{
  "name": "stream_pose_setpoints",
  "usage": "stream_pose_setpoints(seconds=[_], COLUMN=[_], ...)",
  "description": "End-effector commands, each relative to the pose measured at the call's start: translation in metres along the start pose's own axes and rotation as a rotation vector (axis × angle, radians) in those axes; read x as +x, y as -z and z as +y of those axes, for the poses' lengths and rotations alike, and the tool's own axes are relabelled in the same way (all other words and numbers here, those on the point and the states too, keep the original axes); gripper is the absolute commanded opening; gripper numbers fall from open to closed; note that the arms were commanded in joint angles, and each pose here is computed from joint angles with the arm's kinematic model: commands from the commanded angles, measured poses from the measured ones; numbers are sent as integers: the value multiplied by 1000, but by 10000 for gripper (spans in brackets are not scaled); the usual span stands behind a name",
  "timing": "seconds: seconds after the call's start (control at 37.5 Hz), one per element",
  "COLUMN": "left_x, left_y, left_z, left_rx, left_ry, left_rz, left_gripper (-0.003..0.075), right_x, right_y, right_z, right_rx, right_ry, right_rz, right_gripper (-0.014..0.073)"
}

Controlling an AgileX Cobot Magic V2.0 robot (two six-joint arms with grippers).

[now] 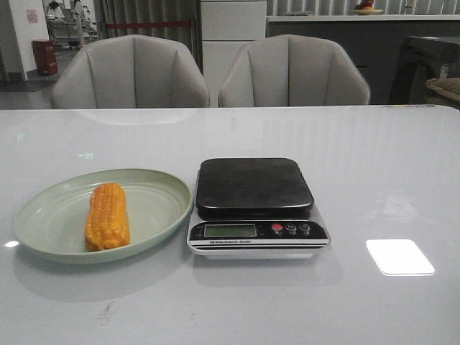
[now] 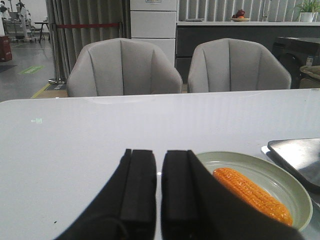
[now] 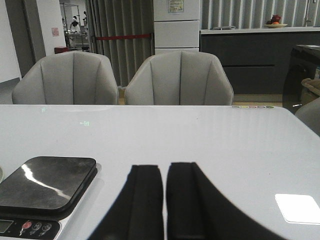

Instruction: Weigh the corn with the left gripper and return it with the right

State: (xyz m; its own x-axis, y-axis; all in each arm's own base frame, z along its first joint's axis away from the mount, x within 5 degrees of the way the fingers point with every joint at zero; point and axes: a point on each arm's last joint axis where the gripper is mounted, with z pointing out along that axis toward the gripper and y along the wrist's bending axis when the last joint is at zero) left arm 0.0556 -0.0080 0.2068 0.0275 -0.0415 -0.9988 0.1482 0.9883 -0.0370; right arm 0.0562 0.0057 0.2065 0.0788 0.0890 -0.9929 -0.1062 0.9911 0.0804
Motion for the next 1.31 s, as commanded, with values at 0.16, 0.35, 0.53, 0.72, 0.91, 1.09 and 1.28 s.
stream_pose_setpoints(seconds=[0.16,0.35,0.53,0.72,0.91,1.09,1.28], left_x=[3,3,3,3,-3,-32,-74], left_y=[1,1,1,1,1,7,10], left_z=[-1,-1,-1,-1,-2,-5,-4], left_rx=[15,15,15,15,26,50,21], left_ry=[10,10,10,10,11,-9,-13], left_rz=[-62,-62,-62,-62,-129,-313,-245], left_gripper=[143,143,143,143,143,143,143], right_x=[-4,-4,-4,-4,-4,-4,-4], right_y=[1,1,1,1,1,1,1], right_z=[0,0,0,0,0,0,0], right_rx=[-3,-3,-3,-3,-3,-3,-3], right_ry=[23,23,23,23,23,23,23], right_rz=[-79,-79,-79,-79,-79,-79,-79], right_gripper=[193,193,193,193,193,193,193])
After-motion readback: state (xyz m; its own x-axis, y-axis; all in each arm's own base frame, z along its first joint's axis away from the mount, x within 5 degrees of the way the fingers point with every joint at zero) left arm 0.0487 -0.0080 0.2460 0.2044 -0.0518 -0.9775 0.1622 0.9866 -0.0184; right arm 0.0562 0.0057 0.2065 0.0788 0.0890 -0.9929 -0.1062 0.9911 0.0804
